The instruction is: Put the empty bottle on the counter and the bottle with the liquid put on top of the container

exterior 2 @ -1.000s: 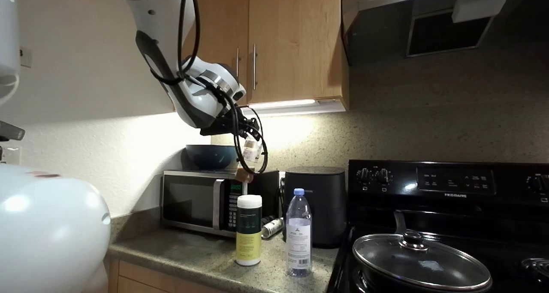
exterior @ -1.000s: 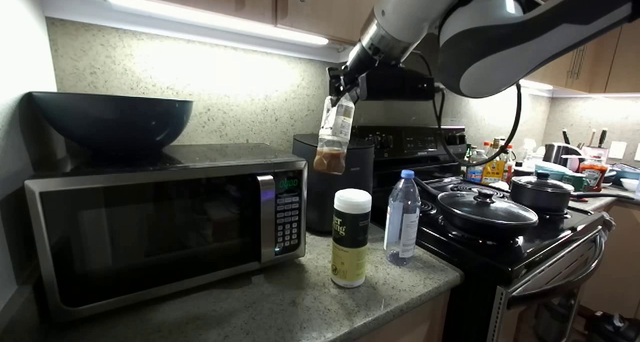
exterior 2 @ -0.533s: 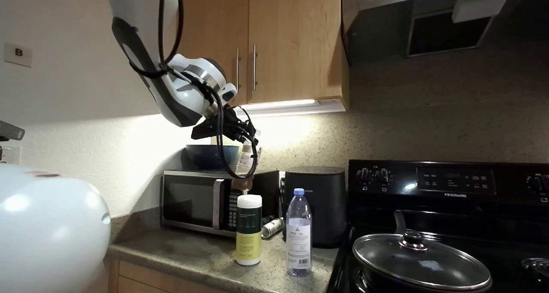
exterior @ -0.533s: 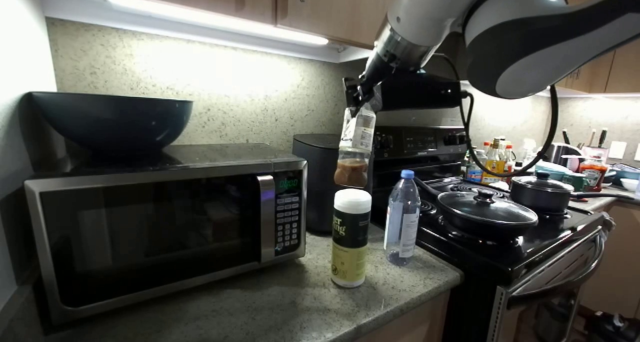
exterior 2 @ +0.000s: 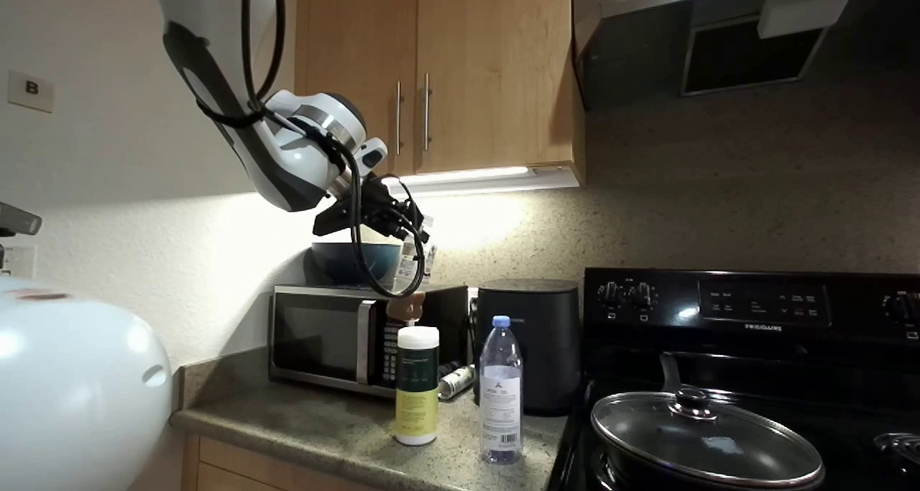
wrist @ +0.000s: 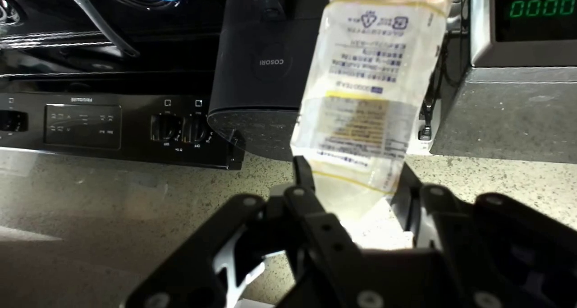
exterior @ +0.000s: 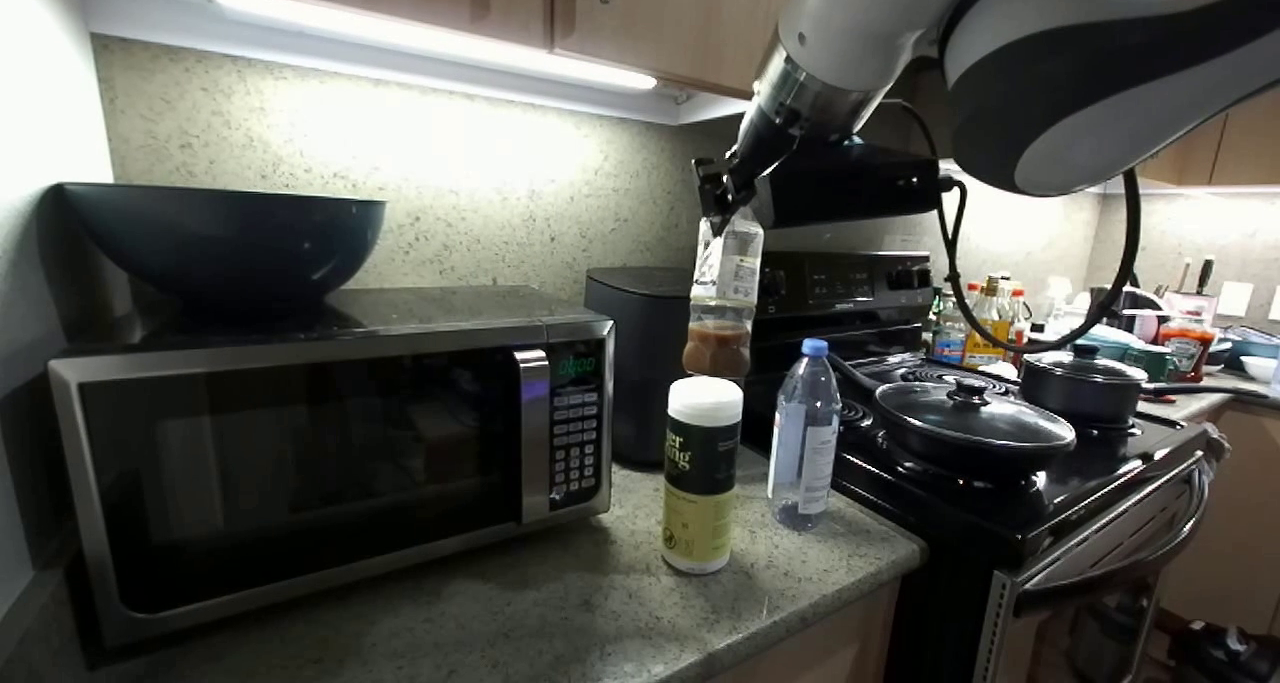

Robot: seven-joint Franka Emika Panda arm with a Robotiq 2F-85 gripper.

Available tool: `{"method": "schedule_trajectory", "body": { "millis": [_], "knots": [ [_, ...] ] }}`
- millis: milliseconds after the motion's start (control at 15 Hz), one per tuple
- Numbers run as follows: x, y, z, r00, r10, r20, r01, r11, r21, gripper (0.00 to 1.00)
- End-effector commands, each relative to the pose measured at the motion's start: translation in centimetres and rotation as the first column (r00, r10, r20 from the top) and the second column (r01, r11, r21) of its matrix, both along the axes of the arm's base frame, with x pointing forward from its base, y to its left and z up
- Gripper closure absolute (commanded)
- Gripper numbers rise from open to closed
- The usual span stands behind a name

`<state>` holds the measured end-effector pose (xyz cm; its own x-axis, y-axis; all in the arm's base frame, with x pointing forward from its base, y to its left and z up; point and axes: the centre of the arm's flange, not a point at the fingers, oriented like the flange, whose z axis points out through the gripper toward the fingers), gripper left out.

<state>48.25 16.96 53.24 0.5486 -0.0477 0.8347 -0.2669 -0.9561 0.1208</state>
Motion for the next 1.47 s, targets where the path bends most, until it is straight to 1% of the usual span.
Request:
{"method": "schedule_trajectory", "body": {
  "millis": [0,333,467,733,867,1067,1133,1400],
  "knots": [
    [1.3,-0.1,-0.5,1.0,-0.013,0.018,0.013,1.0,-0.019,0.82],
    [2.6,0.0,-1.8,1.0,-0.003,0.001,0.003,0.999,-0.033,0.82],
    [2.8,0.3,-1.8,1.0,-0.001,-0.002,0.001,0.999,-0.033,0.82],
    [3.0,0.8,-1.7,1.0,0.006,0.002,-0.006,0.998,-0.056,0.82],
    [3.0,1.1,-2.0,1.0,-0.006,0.005,0.006,0.995,-0.096,0.82],
    [2.4,1.2,-2.4,0.998,-0.062,0.004,0.062,0.981,-0.185,0.82],
    [2.3,1.2,-2.5,0.997,-0.074,0.002,0.073,0.976,-0.203,0.82],
    [2.3,2.0,-2.8,0.997,-0.074,0.004,0.073,0.974,-0.215,0.82]
  ]
}}
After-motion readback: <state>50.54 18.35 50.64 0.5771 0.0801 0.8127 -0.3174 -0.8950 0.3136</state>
